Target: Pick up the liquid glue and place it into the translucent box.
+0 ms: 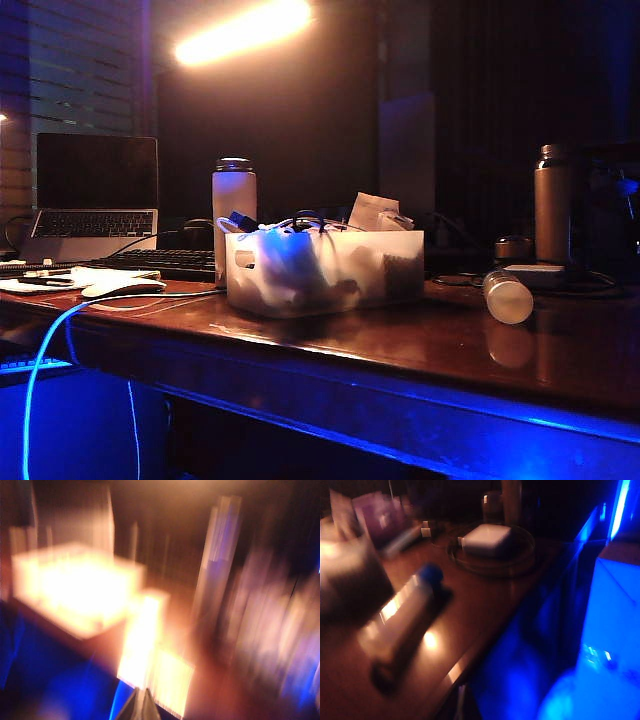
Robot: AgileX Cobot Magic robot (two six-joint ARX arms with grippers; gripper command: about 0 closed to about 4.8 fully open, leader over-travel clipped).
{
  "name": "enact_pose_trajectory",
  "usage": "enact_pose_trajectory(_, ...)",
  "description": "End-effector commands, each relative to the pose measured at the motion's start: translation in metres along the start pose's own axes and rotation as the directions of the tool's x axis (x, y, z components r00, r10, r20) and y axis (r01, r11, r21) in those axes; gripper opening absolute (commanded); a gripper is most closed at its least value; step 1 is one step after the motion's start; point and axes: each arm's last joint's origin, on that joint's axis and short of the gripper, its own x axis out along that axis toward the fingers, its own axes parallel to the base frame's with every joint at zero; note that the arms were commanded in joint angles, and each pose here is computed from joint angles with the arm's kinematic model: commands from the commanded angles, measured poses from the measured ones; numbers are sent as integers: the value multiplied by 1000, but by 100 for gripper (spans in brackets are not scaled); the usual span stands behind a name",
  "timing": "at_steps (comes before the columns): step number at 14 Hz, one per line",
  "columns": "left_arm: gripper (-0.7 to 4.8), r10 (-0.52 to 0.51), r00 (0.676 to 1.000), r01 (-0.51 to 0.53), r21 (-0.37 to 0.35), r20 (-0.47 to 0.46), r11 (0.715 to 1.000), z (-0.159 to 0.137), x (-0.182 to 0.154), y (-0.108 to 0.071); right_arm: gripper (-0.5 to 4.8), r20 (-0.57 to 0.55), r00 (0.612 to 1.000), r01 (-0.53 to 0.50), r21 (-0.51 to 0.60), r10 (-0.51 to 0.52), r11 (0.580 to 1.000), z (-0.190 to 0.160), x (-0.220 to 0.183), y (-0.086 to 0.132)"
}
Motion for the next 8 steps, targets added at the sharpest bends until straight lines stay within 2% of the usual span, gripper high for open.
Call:
enact_pose_trajectory(1,-5,84,989,-82,-21,121,996,60,-2,-4,-1,134,991,-13,55,6,998,30,-9,4)
enact_pose_trajectory(2,-5,81,989,-80,-11,126,997,80,3,-7,-1,164,986,-17,57,7,998,41,-13,6)
enact_pose_trajectory(3,-5,42,994,-46,36,101,998,104,17,-12,-1,182,983,-3,60,-8,998,54,-17,7)
enact_pose_trajectory(4,-5,-34,998,30,78,48,996,122,33,-18,-1,174,985,2,60,-12,998,63,-18,9)
enact_pose_trajectory(5,-5,-210,971,222,111,-111,969,153,70,-30,-1,142,990,10,45,-16,999,82,-15,12)
enact_pose_trajectory(6,-5,-325,924,348,85,-203,934,166,92,-37,-1,125,992,13,41,-18,999,94,-11,14)
enact_pose_trajectory(8,-5,-498,788,540,20,-362,841,184,134,-47,-1,90,996,-12,-2,12,1000,120,0,21)
